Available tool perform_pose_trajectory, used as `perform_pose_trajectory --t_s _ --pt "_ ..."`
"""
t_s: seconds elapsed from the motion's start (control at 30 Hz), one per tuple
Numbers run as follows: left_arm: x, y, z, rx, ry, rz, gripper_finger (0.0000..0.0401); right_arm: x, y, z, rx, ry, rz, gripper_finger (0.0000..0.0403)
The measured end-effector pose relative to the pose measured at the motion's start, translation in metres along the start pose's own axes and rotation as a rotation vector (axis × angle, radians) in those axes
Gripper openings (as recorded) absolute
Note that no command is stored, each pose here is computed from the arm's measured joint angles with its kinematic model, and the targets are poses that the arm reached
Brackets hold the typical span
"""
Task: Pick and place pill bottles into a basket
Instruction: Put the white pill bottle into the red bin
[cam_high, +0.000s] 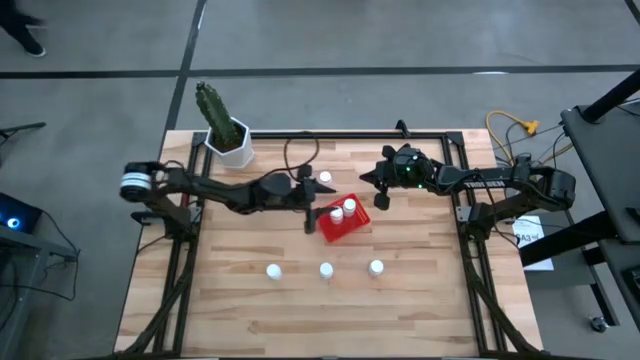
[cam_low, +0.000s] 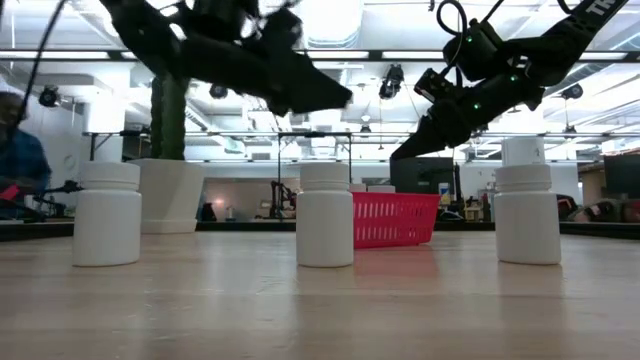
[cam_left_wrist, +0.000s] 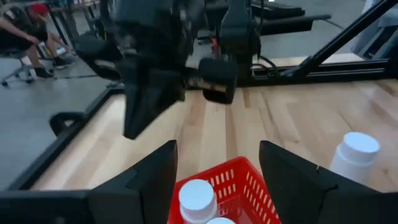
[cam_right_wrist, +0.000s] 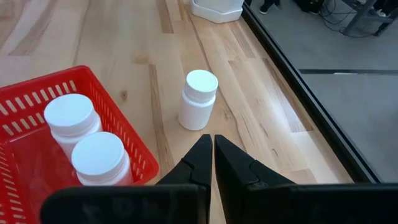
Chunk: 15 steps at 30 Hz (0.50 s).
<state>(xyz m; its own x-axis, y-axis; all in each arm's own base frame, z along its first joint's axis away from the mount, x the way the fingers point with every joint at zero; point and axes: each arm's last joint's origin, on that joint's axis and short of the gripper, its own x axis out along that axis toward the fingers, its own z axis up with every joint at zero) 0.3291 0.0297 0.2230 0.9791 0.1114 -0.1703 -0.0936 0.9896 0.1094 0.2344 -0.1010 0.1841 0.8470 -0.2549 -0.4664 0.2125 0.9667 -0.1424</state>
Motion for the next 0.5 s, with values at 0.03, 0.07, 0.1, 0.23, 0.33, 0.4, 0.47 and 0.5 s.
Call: perform_pose_trajectory --t_s 0.03,0.07,0.1,0.23,0.33,0.4,0.47,0.5 --pt "-0.005 0.0 0.002 0.012 0.0 0.001 0.0206 0.0 0.0 0.0 0.0 -0.001 0.0 0.0008" --pt "-0.011 0.001 0.004 0.016 -0.001 0.004 0.0202 0.0 0.0 0.0 0.0 -0.002 0.0 0.0008" --pt "-0.017 0.001 0.003 0.017 -0.002 0.007 0.0198 0.0 0.0 0.0 -0.001 -0.003 -0.001 0.0008" --pt "-0.029 0.003 -0.01 0.035 0.028 0.015 0.0178 0.0 0.0 0.0 -0.004 -0.004 -0.001 0.0008" --pt "-0.033 0.004 -0.018 0.054 0.039 0.021 0.0167 0.0 0.0 0.001 -0.015 -0.015 -0.004 0.0008" --pt "-0.034 0.005 -0.022 0.055 0.049 0.024 0.0165 0.0 -0.001 0.002 -0.013 -0.025 -0.006 0.0008" --pt "-0.035 0.006 -0.025 0.055 0.067 0.025 0.0164 0.0 -0.001 0.003 -0.01 -0.033 -0.008 0.0008" --pt "-0.036 0.006 -0.027 0.058 0.074 0.027 0.0164 0.0 -0.001 0.003 -0.011 -0.033 -0.008 0.0008"
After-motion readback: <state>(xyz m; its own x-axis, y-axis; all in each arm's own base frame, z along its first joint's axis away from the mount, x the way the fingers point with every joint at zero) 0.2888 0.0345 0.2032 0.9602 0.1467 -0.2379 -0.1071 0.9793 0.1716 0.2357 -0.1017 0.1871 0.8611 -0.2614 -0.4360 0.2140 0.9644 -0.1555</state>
